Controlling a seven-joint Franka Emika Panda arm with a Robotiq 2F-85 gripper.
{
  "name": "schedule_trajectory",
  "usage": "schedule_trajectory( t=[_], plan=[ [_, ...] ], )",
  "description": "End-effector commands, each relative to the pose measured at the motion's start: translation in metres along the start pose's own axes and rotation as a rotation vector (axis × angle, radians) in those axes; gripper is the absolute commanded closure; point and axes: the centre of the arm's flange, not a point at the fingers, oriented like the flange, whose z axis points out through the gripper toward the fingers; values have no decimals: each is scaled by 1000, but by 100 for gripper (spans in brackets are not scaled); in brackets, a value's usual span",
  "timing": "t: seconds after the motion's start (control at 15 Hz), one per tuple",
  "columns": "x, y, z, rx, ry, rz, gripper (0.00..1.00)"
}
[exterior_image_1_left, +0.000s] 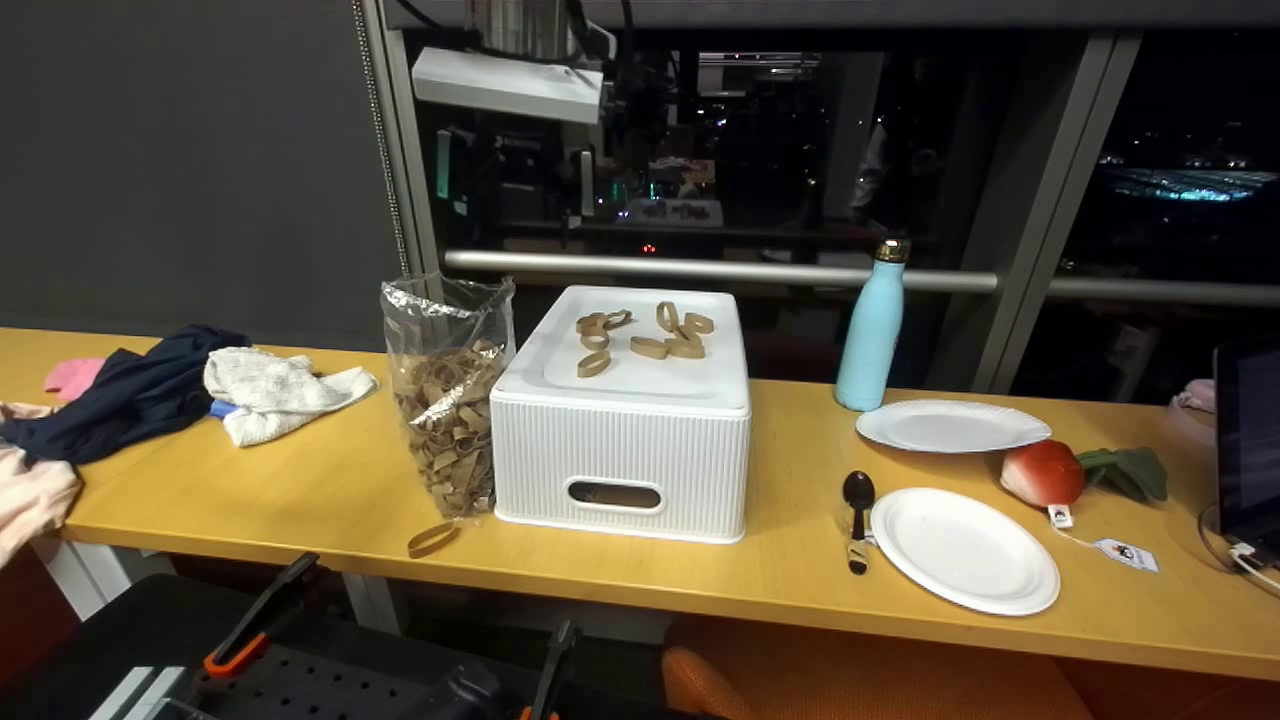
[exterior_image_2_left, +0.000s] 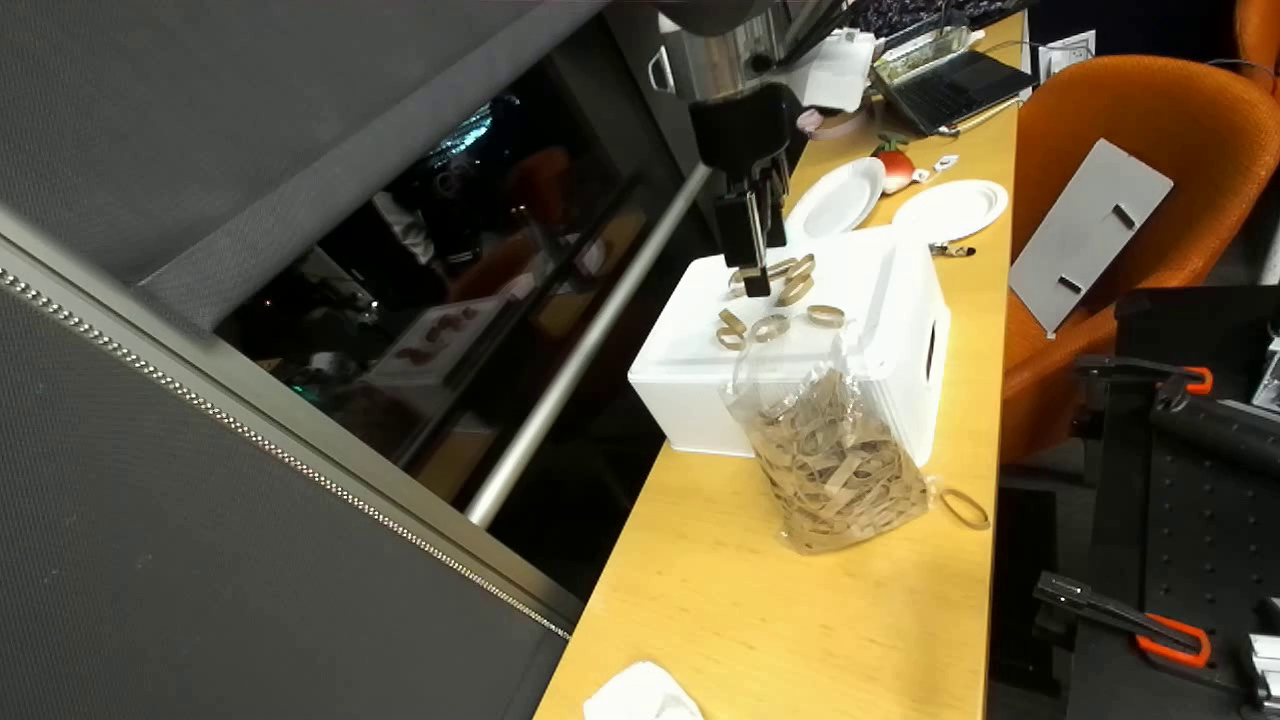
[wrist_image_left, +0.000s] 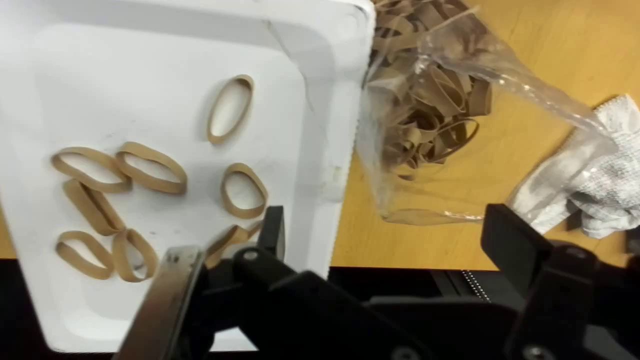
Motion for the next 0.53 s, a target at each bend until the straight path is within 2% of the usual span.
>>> schedule_trajectory(
  t=[0.0, 0.27, 0.47],
  plan=[
    [-22, 39, -8, -70, 11, 20, 0],
    [-25, 76, -4, -101, 18, 6, 0],
    [-20, 101, 13, -124, 25, -14, 0]
  ],
)
